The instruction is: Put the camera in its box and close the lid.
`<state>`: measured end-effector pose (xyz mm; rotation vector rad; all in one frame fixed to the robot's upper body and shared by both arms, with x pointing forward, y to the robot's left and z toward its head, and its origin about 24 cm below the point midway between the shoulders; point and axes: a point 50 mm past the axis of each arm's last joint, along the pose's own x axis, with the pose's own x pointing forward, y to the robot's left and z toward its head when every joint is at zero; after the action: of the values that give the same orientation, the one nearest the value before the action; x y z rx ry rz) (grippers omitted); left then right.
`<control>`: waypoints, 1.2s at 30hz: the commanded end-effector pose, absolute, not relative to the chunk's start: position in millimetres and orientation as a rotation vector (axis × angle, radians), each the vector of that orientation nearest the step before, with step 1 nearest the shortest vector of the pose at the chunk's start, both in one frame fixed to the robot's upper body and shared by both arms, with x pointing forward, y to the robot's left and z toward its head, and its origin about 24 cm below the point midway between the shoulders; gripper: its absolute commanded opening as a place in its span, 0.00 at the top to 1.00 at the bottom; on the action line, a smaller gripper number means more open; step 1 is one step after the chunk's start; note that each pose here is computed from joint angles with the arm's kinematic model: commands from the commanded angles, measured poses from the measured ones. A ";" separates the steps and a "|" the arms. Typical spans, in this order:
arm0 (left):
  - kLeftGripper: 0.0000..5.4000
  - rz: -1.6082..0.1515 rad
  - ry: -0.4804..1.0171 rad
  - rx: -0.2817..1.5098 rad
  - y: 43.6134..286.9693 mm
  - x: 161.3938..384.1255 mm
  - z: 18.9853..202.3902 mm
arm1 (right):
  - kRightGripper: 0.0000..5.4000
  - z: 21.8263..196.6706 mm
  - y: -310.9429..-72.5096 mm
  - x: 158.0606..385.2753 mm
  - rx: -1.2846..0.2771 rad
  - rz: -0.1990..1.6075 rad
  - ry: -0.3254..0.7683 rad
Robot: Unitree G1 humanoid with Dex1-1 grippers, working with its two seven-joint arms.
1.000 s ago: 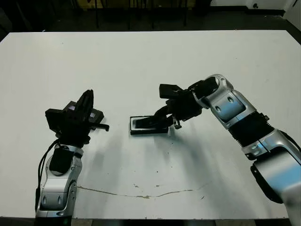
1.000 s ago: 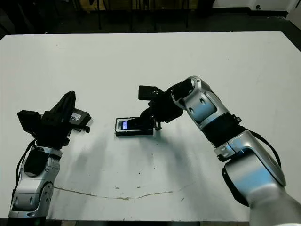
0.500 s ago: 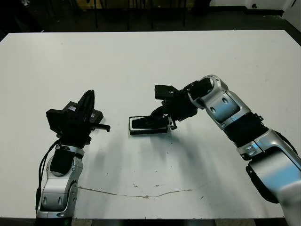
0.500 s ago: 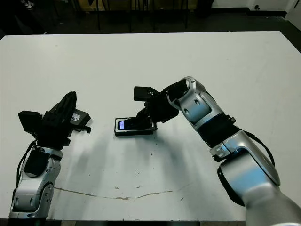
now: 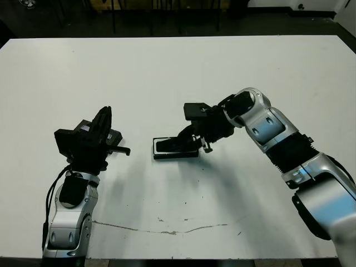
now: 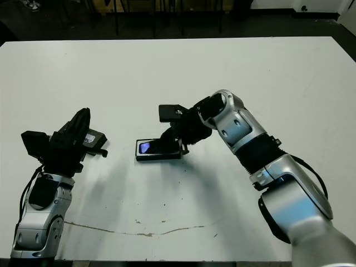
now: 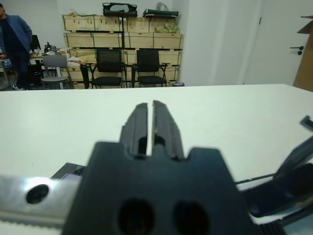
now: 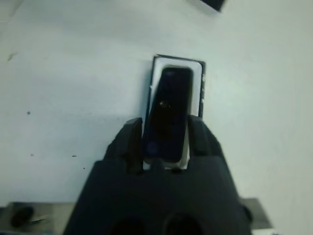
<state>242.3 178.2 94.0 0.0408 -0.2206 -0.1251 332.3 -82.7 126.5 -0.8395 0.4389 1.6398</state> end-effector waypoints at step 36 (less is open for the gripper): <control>1.00 -0.130 -0.218 0.134 200.0 230.1 106.7 | 0.26 139.4 -170.2 273.3 -0.255 0.631 -0.021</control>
<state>235.1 190.8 108.9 0.0993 -0.2546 -0.1348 277.8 -163.8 143.1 -0.2540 -0.0269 0.6614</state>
